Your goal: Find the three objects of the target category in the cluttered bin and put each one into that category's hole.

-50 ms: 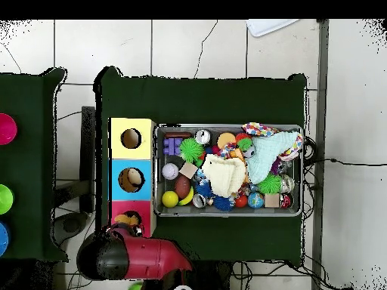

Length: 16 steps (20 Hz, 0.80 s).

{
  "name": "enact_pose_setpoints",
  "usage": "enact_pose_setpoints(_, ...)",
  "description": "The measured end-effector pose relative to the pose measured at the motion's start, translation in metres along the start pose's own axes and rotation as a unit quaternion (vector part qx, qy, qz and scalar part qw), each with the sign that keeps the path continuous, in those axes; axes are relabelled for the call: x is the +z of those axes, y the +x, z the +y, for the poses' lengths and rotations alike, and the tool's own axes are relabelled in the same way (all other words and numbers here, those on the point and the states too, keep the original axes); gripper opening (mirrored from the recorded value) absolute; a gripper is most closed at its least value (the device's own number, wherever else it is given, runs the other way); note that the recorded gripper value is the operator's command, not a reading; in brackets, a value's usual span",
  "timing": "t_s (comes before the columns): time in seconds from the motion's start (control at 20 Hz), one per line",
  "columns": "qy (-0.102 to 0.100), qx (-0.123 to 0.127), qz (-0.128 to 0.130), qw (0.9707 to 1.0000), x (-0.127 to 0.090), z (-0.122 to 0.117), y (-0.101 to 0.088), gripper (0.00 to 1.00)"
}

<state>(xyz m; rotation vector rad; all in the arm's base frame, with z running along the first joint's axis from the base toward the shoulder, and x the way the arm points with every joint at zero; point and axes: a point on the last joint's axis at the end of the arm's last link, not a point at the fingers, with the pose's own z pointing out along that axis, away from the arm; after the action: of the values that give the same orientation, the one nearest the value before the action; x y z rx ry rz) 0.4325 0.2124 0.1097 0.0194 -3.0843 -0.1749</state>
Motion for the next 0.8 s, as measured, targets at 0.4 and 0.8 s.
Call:
enact_pose_setpoints(0.4,0.000,0.000,-0.001,1.0000,-0.001,-0.003,-0.001,1.00)
enact_pose_setpoints(0.8,0.003,0.007,-0.010,0.9999,-0.009,-0.019,-0.008,1.00)
